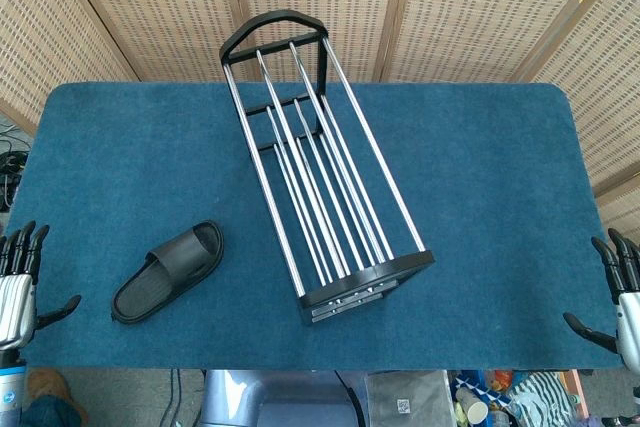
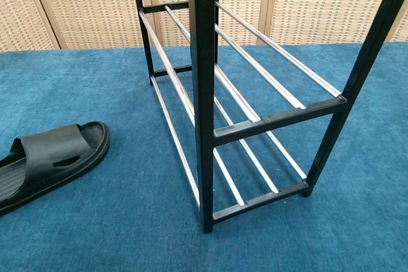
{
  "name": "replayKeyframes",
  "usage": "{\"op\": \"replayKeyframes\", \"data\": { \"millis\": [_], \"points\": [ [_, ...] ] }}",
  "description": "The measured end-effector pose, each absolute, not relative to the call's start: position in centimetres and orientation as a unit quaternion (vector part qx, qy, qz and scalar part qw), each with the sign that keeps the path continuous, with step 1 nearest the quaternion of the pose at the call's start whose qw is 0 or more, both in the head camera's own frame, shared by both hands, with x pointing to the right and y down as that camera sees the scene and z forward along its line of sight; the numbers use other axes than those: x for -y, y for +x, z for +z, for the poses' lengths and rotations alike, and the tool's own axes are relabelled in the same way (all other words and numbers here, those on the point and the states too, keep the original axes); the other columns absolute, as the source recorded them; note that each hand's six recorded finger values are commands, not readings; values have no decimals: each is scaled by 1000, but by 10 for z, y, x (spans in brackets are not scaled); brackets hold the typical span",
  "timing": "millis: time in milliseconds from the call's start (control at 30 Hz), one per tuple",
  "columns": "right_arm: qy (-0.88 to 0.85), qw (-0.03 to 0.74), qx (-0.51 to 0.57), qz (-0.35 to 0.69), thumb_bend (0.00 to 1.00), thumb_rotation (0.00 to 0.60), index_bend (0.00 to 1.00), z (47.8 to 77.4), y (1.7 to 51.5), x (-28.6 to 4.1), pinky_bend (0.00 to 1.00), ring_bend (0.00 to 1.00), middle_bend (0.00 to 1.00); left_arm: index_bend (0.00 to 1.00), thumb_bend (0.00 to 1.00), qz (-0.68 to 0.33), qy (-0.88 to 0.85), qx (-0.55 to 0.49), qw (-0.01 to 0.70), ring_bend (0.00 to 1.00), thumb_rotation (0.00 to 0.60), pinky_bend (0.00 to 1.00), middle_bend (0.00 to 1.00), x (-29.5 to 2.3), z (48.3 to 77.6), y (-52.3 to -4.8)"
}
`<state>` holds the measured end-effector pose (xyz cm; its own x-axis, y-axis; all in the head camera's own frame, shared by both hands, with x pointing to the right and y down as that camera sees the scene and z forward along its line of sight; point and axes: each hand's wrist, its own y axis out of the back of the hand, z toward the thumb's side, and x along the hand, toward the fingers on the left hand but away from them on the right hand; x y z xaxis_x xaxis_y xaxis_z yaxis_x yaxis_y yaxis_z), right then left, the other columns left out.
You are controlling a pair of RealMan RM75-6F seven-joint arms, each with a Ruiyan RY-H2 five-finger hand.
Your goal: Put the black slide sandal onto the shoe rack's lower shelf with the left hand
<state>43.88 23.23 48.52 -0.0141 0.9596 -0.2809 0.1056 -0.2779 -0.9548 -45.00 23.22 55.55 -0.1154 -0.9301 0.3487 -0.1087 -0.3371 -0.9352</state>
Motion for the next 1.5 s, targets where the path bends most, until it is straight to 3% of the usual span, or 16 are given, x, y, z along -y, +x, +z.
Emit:
{"op": "replayKeyframes", "data": {
  "millis": [333, 533, 600, 767, 867, 1067, 1500],
  "points": [
    [-582, 388, 457, 549, 0, 600, 0, 486, 439, -232, 0, 0, 0, 0, 104, -591, -572, -455, 342, 0, 600, 0, 0, -234, 558, -450],
    [-586, 382, 464, 543, 0, 600, 0, 483, 440, -231, 0, 0, 0, 0, 106, -571, -623, -451, 288, 0, 600, 0, 0, -238, 574, -437],
    [-588, 380, 465, 542, 0, 600, 0, 482, 441, -231, 0, 0, 0, 0, 174, -553, -649, -459, 251, 0, 600, 0, 0, -236, 582, -432],
    [-592, 375, 464, 541, 0, 600, 0, 483, 442, -231, 0, 0, 0, 0, 652, -489, -711, -486, 139, 0, 600, 0, 0, -223, 607, -420],
    [-593, 374, 465, 541, 0, 600, 0, 483, 443, -231, 0, 0, 0, 0, 779, -452, -742, -490, 69, 0, 600, 0, 0, -210, 626, -413],
    [-593, 371, 465, 543, 0, 600, 0, 484, 444, -230, 0, 0, 0, 0, 857, -429, -778, -458, -21, 0, 600, 0, 0, -175, 666, -401],
    [-596, 370, 456, 547, 0, 600, 0, 489, 440, -232, 0, 0, 0, 0, 859, -444, -795, -408, -71, 0, 600, 0, 0, -139, 710, -372]
  ]
}}
